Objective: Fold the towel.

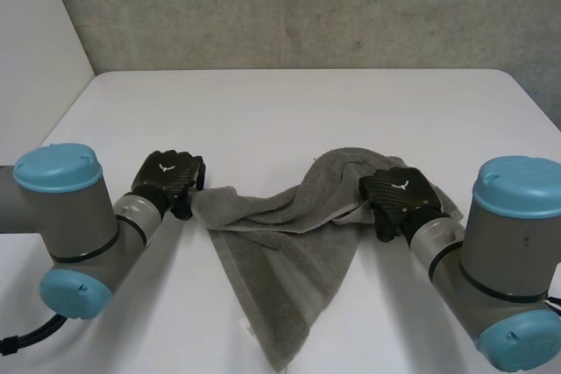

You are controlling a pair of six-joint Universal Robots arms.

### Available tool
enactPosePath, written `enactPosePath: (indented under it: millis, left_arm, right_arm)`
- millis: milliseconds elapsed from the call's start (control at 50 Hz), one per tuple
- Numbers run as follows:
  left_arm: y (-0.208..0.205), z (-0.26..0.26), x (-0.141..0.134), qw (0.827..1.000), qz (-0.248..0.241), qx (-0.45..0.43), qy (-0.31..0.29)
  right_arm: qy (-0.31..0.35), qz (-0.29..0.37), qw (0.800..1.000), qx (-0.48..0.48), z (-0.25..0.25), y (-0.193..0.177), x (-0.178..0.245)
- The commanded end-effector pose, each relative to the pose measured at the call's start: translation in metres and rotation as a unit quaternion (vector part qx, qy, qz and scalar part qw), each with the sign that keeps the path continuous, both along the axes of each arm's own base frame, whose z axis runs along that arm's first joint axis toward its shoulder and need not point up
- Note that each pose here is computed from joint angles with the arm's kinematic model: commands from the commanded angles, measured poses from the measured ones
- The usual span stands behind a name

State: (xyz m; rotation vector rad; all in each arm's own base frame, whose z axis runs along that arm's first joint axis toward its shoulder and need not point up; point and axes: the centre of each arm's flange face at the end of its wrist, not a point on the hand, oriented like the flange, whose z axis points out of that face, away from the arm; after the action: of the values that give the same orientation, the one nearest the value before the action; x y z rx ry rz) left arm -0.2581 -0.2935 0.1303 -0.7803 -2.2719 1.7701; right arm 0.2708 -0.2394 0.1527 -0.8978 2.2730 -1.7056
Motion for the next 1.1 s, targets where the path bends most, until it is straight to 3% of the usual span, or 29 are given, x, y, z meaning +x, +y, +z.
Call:
enactPosePath:
  millis: [20, 320, 480, 580, 620, 640, 660, 680, 700, 720, 740, 760, 780, 800, 820, 840, 880, 920, 960, 980, 1000, 1020, 1040, 1060, 1080, 1100]
  left_arm:
    - [0.003, -0.001, 0.0, 1.0, 0.001, 0.005, 0.007]
    - [0.0, 0.0, -0.01, 0.999, -0.012, -0.029, 0.023]
    - [0.001, 0.002, -0.022, 0.997, -0.058, -0.039, 0.039]
    - [-0.032, 0.044, -0.034, 0.989, -0.055, -0.122, 0.061]
    - [-0.046, 0.066, -0.036, 0.984, -0.046, -0.158, 0.072]
    - [-0.046, 0.066, -0.036, 0.984, -0.046, -0.158, 0.072]
    - [-0.059, 0.095, -0.037, 0.975, -0.032, -0.202, 0.086]
    - [-0.073, 0.128, -0.035, 0.963, -0.011, -0.248, 0.101]
    - [-0.073, 0.128, -0.035, 0.963, -0.01, -0.248, 0.101]
    - [-0.083, 0.163, -0.032, 0.948, 0.013, -0.294, 0.121]
    - [-0.09, 0.197, -0.026, 0.931, 0.036, -0.337, 0.138]
    - [-0.09, 0.198, -0.026, 0.93, 0.036, -0.337, 0.138]
    - [-0.096, 0.229, -0.017, 0.912, 0.059, -0.376, 0.153]
    - [-0.096, 0.229, -0.017, 0.912, 0.059, -0.376, 0.153]
    - [-0.099, 0.253, -0.01, 0.897, 0.075, -0.404, 0.165]
    - [-0.099, 0.271, -0.006, 0.884, 0.085, -0.426, 0.174]
    - [-0.099, 0.282, -0.003, 0.877, 0.091, -0.437, 0.18]
    - [-0.099, 0.284, -0.001, 0.878, 0.093, -0.434, 0.178]
    - [-0.099, 0.28, 0.0, 0.884, 0.094, -0.423, 0.173]
    - [-0.101, 0.269, 0.002, 0.896, 0.098, -0.4, 0.165]
    - [-0.103, 0.251, 0.006, 0.912, 0.102, -0.366, 0.153]
    - [-0.103, 0.251, 0.006, 0.912, 0.102, -0.366, 0.153]
    - [-0.104, 0.228, 0.011, 0.93, 0.108, -0.322, 0.142]
    - [-0.103, 0.202, 0.017, 0.946, 0.115, -0.273, 0.131]
    - [-0.103, 0.202, 0.017, 0.946, 0.115, -0.273, 0.131]
    - [-0.1, 0.177, 0.023, 0.959, 0.122, -0.226, 0.122]
  right_arm:
    - [0.006, -0.019, 1.0, -0.007, 0.007, -0.009, -0.013]
    - [0.04, -0.042, 0.998, -0.02, 0.037, -0.033, -0.059]
    - [0.052, -0.048, 0.997, -0.029, 0.051, -0.049, -0.067]
    - [0.066, -0.043, 0.992, -0.096, 0.069, -0.083, -0.06]
    - [0.065, -0.045, 0.977, -0.197, 0.105, -0.118, -0.051]
    - [0.065, -0.045, 0.977, -0.198, 0.105, -0.118, -0.051]
    - [0.053, -0.049, 0.964, -0.256, 0.13, -0.134, -0.047]
    - [0.053, -0.049, 0.964, -0.256, 0.13, -0.134, -0.047]
    - [0.036, -0.055, 0.947, -0.315, 0.158, -0.146, -0.045]
    - [0.017, -0.062, 0.924, -0.378, 0.189, -0.155, -0.043]
    - [0.017, -0.062, 0.923, -0.378, 0.189, -0.155, -0.043]
    - [-0.006, -0.068, 0.898, -0.435, 0.218, -0.159, -0.041]
    - [-0.032, -0.071, 0.87, -0.486, 0.245, -0.16, -0.04]
    - [-0.032, -0.071, 0.87, -0.487, 0.245, -0.16, -0.04]
    - [-0.059, -0.074, 0.846, -0.525, 0.266, -0.158, -0.04]
    - [-0.059, -0.074, 0.846, -0.525, 0.266, -0.158, -0.04]
    - [-0.1, -0.077, 0.813, -0.568, 0.288, -0.154, -0.045]
    - [-0.115, -0.075, 0.806, -0.575, 0.292, -0.15, -0.046]
    - [-0.125, -0.068, 0.812, -0.565, 0.287, -0.149, -0.045]
    - [-0.129, -0.063, 0.826, -0.545, 0.275, -0.15, -0.045]
    - [-0.129, -0.063, 0.826, -0.545, 0.275, -0.15, -0.045]
    - [-0.129, -0.059, 0.841, -0.522, 0.26, -0.151, -0.045]
    - [-0.121, -0.049, 0.86, -0.493, 0.242, -0.151, -0.043]
    - [-0.121, -0.049, 0.86, -0.493, 0.242, -0.151, -0.043]
    - [-0.108, -0.035, 0.884, -0.453, 0.218, -0.151, -0.041]
    - [-0.094, -0.016, 0.91, -0.405, 0.19, -0.149, -0.037]
